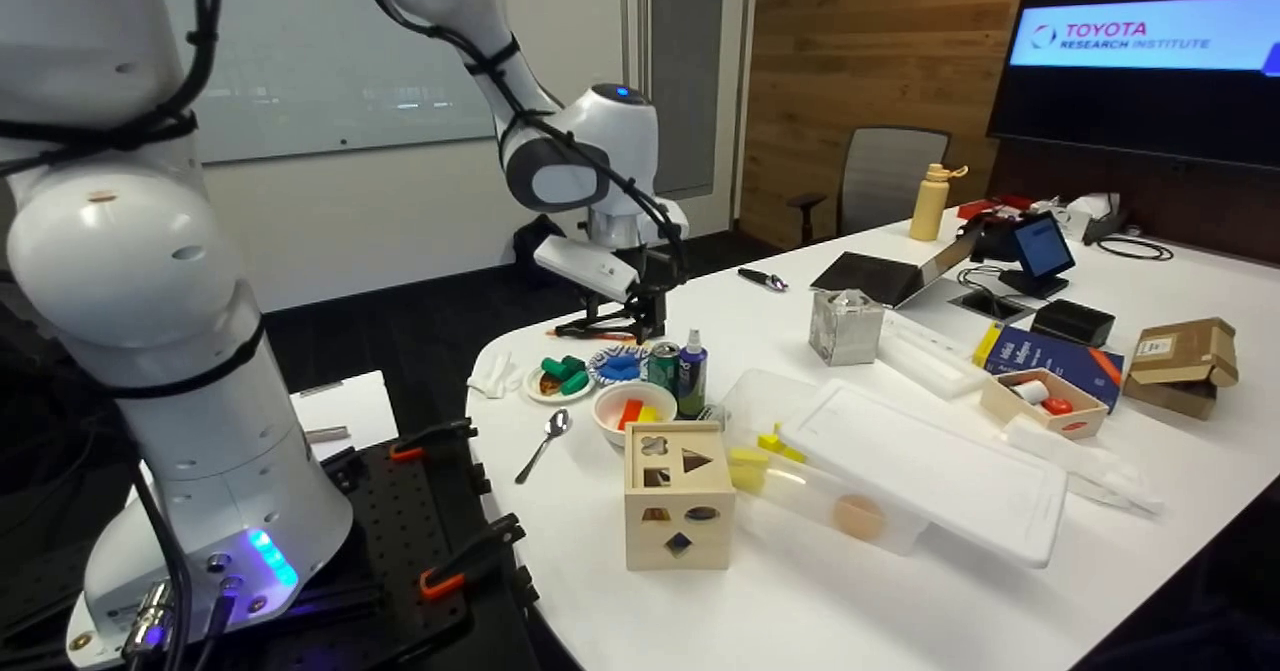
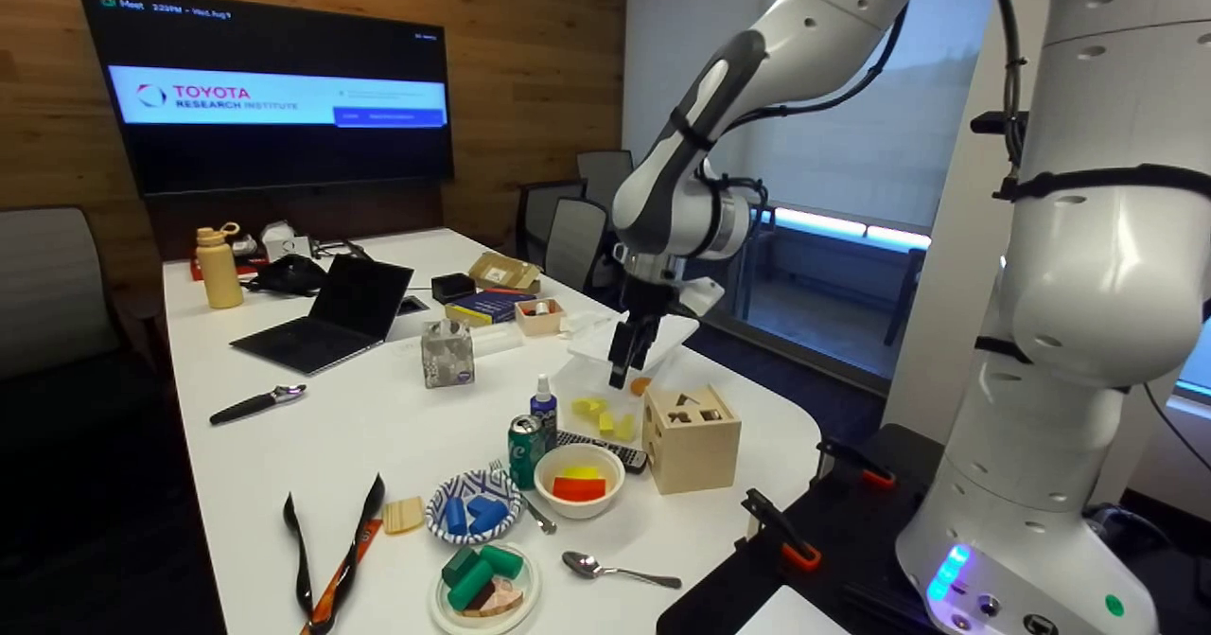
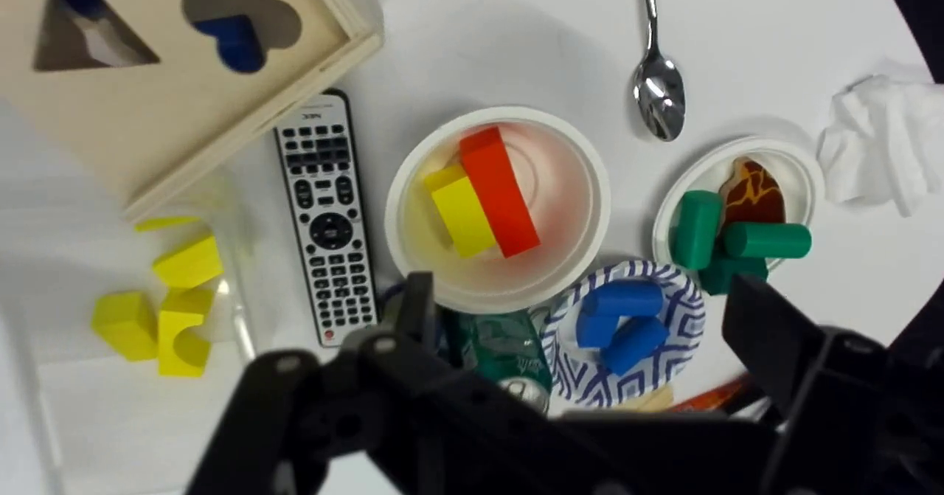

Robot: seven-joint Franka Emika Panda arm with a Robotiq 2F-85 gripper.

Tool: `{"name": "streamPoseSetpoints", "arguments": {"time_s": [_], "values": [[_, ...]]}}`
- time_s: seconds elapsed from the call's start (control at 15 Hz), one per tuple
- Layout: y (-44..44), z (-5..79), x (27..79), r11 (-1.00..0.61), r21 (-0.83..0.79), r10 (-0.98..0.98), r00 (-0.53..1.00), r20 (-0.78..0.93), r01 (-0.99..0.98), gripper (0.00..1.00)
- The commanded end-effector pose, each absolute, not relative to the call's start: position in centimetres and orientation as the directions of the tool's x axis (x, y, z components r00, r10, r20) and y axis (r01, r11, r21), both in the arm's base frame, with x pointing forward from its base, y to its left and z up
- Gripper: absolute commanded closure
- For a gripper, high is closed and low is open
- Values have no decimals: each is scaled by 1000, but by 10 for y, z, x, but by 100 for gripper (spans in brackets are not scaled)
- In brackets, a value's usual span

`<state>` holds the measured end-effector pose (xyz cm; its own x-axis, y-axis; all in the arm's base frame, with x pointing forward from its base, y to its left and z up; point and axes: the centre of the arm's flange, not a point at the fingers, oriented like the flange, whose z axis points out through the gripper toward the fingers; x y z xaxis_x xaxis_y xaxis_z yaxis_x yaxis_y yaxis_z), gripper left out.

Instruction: Put the orange cube in the wooden object

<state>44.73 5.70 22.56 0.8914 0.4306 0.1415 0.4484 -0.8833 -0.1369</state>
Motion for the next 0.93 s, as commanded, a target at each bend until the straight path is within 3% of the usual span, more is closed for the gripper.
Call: {"name": "streamPoseSetpoints", "arguments": {"time_s": [0.0, 0.87], "values": [[73, 169, 467, -890, -110, 432, 895, 109, 442, 0], [102, 86, 482, -905, -13, 422, 903, 81, 425, 0]]}}
